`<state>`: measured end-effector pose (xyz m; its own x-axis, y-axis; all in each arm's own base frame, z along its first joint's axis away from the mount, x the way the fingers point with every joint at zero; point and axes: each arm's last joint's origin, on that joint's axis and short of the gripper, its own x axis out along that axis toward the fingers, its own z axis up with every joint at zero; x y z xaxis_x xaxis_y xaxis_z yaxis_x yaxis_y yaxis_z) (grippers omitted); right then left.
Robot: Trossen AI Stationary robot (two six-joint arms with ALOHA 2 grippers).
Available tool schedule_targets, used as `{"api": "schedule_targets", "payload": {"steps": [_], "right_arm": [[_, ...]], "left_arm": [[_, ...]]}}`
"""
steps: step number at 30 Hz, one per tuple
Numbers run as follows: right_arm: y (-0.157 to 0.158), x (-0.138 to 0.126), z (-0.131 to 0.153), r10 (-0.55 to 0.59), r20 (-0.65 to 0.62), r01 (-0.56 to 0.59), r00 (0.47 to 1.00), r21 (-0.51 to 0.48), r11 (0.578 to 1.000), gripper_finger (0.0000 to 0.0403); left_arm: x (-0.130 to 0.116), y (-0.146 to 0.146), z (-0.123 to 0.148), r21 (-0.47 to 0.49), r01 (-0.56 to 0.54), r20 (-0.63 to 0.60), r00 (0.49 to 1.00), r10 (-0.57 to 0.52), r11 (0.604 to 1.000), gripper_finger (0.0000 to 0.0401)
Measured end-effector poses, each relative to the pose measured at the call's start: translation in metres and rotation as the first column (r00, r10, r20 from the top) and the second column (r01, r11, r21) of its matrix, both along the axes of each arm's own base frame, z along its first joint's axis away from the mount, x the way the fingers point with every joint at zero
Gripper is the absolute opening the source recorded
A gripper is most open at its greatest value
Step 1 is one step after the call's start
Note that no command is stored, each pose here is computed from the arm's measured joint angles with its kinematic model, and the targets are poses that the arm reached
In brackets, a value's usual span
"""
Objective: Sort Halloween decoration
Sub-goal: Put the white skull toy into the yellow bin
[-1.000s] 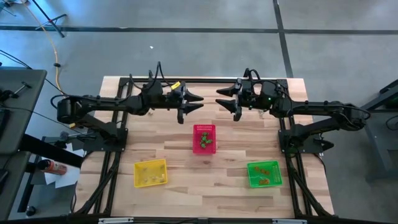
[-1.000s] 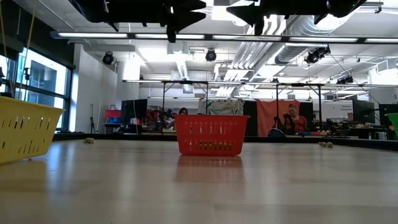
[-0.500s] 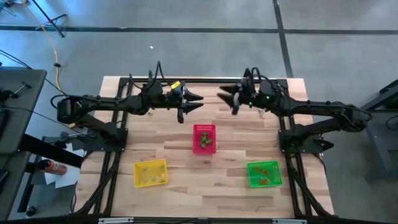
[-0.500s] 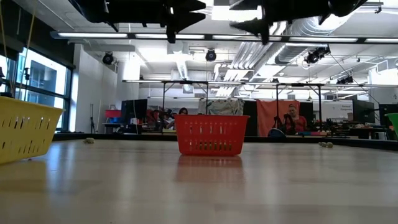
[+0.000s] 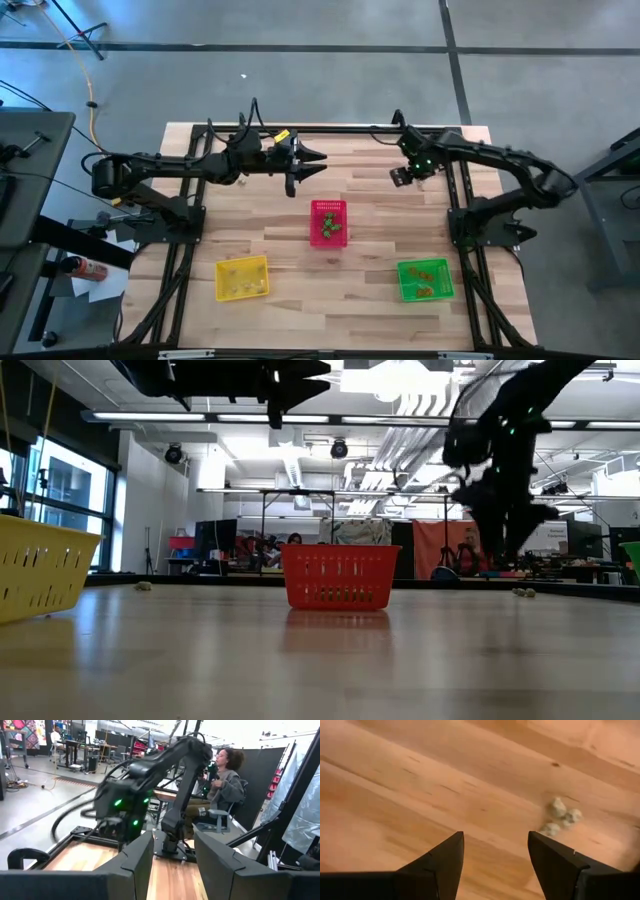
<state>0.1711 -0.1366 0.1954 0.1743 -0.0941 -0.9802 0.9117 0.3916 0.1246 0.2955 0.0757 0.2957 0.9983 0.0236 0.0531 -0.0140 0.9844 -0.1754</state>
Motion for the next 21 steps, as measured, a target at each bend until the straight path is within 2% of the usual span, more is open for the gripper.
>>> {"api": "schedule_targets", "payload": {"steps": [4,8,16,21], "right_arm": [[-0.016,-0.005,-0.025,0.058,-0.122,-0.047,0.991,0.090,0.995,0.0216],[-0.029,-0.010,-0.040,0.055,-0.162,-0.034,0.985,0.132,0.991,0.0216],[-0.040,-0.014,-0.044,0.086,-0.153,-0.068,0.984,0.120,0.990,0.0216],[-0.049,-0.009,-0.033,0.120,-0.174,-0.114,0.977,0.045,0.992,0.0216]], "left_arm": [[0.000,0.000,0.001,0.002,0.000,0.005,1.000,0.000,1.000,0.0133],[0.000,0.000,0.001,0.002,0.000,0.005,1.000,0.000,1.000,0.0134],[0.000,0.000,0.001,0.002,-0.001,0.005,1.000,0.001,1.000,0.0133],[0.000,0.001,0.001,0.002,-0.007,0.005,1.000,0.007,1.000,0.0133]]}}
